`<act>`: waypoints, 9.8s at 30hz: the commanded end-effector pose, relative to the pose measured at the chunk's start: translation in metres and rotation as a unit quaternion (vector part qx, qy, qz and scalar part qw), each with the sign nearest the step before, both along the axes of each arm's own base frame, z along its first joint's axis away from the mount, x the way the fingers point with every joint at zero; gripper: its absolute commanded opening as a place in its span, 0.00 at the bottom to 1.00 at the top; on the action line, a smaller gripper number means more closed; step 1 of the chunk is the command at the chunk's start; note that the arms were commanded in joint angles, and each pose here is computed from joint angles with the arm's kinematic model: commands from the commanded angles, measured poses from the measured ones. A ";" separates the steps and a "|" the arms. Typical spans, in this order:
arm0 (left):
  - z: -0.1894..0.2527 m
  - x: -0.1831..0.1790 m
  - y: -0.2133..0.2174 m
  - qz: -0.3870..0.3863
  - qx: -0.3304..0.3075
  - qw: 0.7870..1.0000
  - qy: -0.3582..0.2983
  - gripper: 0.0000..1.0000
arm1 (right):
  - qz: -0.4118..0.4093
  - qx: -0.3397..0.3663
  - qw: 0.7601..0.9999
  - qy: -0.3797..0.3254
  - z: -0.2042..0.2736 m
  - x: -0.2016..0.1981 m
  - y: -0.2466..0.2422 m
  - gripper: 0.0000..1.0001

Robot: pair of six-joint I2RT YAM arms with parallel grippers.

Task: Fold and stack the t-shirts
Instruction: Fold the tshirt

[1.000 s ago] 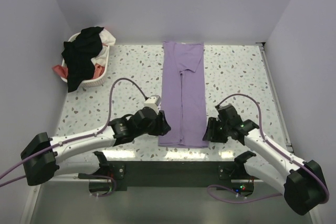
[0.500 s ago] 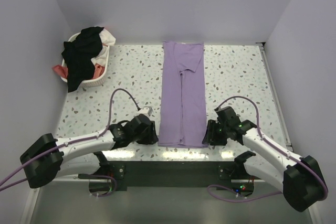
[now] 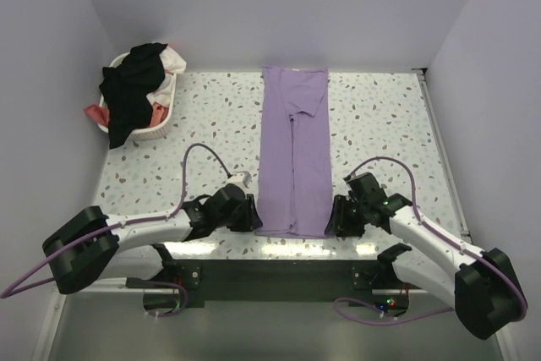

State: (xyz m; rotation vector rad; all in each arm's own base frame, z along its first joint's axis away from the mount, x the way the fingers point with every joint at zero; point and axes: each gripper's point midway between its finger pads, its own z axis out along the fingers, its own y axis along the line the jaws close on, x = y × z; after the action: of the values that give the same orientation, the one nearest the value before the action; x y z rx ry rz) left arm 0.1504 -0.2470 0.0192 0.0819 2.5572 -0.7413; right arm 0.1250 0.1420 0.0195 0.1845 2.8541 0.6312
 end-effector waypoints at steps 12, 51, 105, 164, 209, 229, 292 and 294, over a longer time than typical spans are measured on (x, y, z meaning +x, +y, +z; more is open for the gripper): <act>-0.018 -0.022 0.000 -0.011 -0.023 0.999 0.042 0.30 | 0.011 0.030 0.999 0.023 -0.008 -0.010 0.017 0.43; 0.088 0.040 -0.032 0.020 -0.046 0.997 -0.062 0.00 | 0.000 -0.004 0.981 -0.192 0.113 0.082 0.040 0.00; 0.103 0.323 0.007 0.177 0.034 0.975 -0.133 0.51 | -0.102 -0.031 0.971 -0.213 0.104 0.354 0.015 0.52; 0.009 0.334 -0.068 0.092 -0.007 0.994 -0.066 0.17 | -0.113 0.026 0.982 -0.150 0.026 0.380 -0.003 0.29; 0.077 0.189 -0.046 0.065 -0.153 0.982 -0.089 0.38 | -0.054 0.080 0.983 -0.157 0.066 0.207 0.065 0.27; 0.003 0.160 -0.029 0.099 -0.088 0.991 -0.017 0.32 | -0.105 0.034 0.992 -0.069 -0.011 0.163 0.020 0.24; -0.014 0.137 0.009 0.122 -0.054 0.991 -0.004 0.17 | -0.119 0.081 0.987 -0.077 -0.007 0.168 0.002 0.30; -0.012 0.135 0.010 0.122 -0.056 0.991 -0.006 0.11 | -0.117 0.085 0.986 -0.079 -0.004 0.168 0.003 0.22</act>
State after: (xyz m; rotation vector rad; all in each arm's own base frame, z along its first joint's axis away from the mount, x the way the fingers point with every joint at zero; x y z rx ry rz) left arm 0.2968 -0.2406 0.0164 -0.2548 2.4146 -0.7994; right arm 0.2967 0.1434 0.0189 0.4639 2.5676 0.7797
